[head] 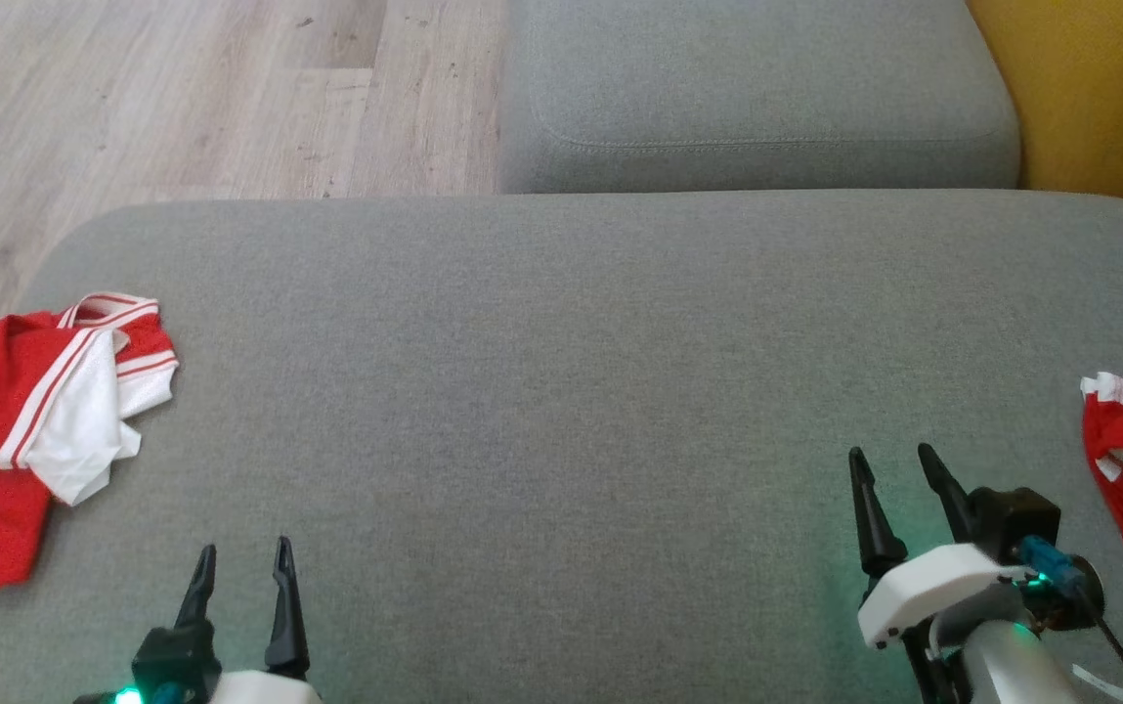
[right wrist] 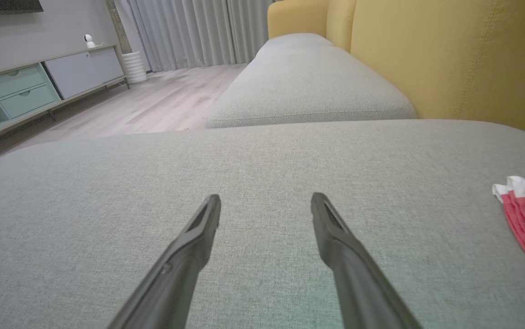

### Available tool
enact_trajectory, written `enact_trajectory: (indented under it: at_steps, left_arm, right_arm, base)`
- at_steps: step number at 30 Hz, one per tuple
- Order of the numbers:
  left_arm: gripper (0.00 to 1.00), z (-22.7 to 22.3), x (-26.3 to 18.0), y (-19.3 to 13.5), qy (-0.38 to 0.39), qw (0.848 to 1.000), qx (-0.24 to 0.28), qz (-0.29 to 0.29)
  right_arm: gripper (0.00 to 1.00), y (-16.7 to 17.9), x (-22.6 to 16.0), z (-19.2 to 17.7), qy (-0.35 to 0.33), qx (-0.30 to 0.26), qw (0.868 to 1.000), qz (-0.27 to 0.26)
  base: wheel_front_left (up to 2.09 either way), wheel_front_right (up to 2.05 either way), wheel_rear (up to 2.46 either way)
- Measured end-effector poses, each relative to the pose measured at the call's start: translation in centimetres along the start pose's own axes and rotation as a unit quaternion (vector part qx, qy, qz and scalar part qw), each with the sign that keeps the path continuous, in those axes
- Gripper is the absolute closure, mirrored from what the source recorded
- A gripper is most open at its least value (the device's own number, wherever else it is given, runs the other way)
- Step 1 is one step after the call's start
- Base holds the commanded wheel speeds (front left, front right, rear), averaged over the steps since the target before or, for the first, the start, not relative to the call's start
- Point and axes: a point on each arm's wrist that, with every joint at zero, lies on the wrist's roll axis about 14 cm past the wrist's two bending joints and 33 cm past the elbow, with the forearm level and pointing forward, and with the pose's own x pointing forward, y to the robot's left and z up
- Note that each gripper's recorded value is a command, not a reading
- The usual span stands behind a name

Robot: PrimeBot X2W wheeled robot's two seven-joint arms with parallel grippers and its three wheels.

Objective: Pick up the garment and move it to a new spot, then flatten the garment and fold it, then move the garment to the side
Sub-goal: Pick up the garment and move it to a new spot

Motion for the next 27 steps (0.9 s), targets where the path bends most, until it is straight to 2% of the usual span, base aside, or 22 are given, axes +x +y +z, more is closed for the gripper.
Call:
enact_trajectory:
  at_steps: [6,11,19,27]
  left_arm:
    - [0.00,-0.2,-0.1,0.5,0.003,1.000,-0.002,0.007]
    - [0.00,-0.6,-1.1,2.0,0.006,0.999,-0.016,0.036]
    - [0.00,-1.8,-4.3,6.2,0.014,0.993,-0.034,0.110]
    - [0.00,-3.3,-10.4,11.8,0.018,0.974,-0.052,0.219]
  right_arm:
    - [0.00,0.8,0.3,-0.9,0.015,0.002,1.000,0.012]
    - [0.00,3.1,1.3,-1.2,0.023,0.001,0.999,0.047]
    - [0.00,8.8,3.1,-1.6,0.036,0.002,0.991,0.128]
    - [0.00,16.7,3.9,-2.5,0.057,-0.007,0.970,0.238]
  base:
    - [0.00,0.00,0.00]
    - [0.00,0.00,0.00]
    - [0.00,0.00,0.00]
    - [0.00,0.00,0.00]
